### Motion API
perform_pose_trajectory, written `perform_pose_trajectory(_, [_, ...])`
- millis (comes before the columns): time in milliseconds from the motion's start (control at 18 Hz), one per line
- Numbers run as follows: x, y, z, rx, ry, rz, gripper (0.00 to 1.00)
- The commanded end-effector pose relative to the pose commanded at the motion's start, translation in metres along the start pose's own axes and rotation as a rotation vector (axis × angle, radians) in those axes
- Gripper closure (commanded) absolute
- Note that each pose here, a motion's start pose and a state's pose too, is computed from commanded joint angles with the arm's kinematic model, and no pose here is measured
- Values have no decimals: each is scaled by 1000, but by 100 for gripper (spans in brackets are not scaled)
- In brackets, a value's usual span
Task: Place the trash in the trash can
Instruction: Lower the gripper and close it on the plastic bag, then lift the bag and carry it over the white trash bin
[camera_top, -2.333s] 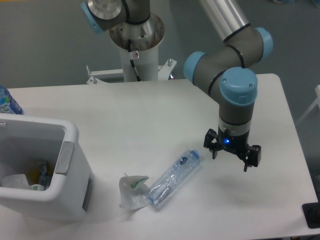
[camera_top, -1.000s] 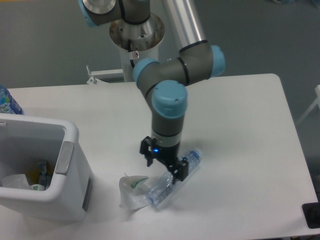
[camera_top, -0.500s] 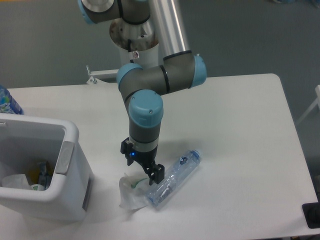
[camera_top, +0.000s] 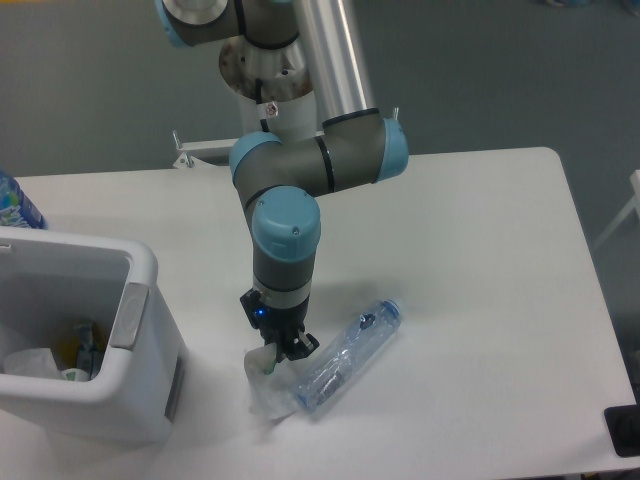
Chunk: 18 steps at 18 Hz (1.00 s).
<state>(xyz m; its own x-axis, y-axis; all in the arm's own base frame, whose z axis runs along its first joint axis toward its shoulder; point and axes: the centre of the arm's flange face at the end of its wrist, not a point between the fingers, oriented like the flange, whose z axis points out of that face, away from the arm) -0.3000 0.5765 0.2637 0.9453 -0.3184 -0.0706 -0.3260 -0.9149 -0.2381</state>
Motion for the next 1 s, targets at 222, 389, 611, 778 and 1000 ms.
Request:
perform_pose_trajectory(222, [-18,2,-25,165,57,-43,100])
perform_pose_trajectory(389, [-26,3,-50,264,66,-58,100])
perform_pose_trajectory(611, [-44,-2,-96,396,43,-60,100])
perform_pose_trajectory(778, [-57,-11,-156,529,18,-102,100])
perform_pose_trajectory(1000, [-59,-27,-232,692,15,-136,100])
